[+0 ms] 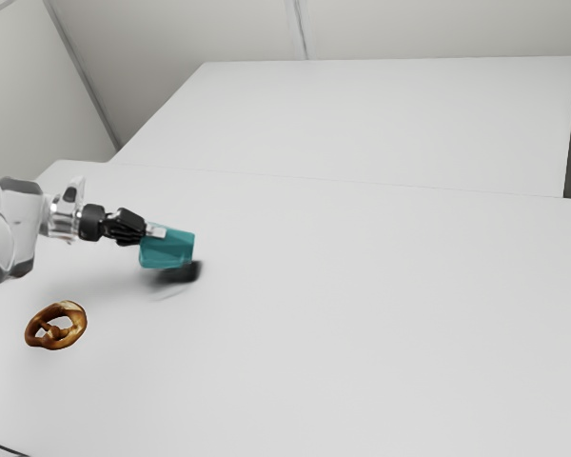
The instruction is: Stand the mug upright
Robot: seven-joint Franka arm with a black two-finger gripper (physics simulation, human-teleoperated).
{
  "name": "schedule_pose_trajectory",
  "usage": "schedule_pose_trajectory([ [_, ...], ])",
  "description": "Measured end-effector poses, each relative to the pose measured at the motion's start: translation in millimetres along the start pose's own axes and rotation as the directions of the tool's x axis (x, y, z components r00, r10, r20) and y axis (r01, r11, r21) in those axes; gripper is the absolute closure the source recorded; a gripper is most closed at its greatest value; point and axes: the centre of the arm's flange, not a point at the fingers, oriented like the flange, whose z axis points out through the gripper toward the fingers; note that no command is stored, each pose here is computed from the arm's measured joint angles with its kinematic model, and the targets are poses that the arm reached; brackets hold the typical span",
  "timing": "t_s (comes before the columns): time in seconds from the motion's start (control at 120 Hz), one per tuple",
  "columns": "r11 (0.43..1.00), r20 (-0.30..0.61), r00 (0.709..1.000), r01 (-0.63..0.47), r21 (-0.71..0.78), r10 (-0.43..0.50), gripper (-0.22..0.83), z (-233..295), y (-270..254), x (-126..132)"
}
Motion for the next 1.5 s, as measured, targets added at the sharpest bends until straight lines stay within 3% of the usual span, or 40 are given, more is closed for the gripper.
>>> schedule_pose_trajectory([
  [0.142,0.989,0.054,0.989,-0.138,0.052,0.136,0.76,10.5,56.4,24.0],
  [0.275,0.946,0.183,0.946,-0.295,0.135,0.269,0.76,26.9,109.1,36.9],
  [0.475,0.829,0.431,0.820,-0.507,0.238,0.378,0.76,58.9,162.6,30.9],
  [0.733,0.626,0.690,0.627,-0.712,0.318,0.363,0.78,102.7,193.5,21.8],
  [0.9,0.529,0.764,0.554,-0.779,0.335,0.332,0.78,134.9,205.6,18.6],
  [1.025,0.498,0.784,0.543,-0.790,0.356,0.300,0.79,151.3,204.0,13.7],
  [1.275,0.500,0.777,0.589,-0.752,0.428,0.222,0.79,158.5,174.1,-5.7],
  [1.5,0.464,0.781,0.587,-0.764,0.448,0.212,0.79,182.4,170.4,-8.9],
])
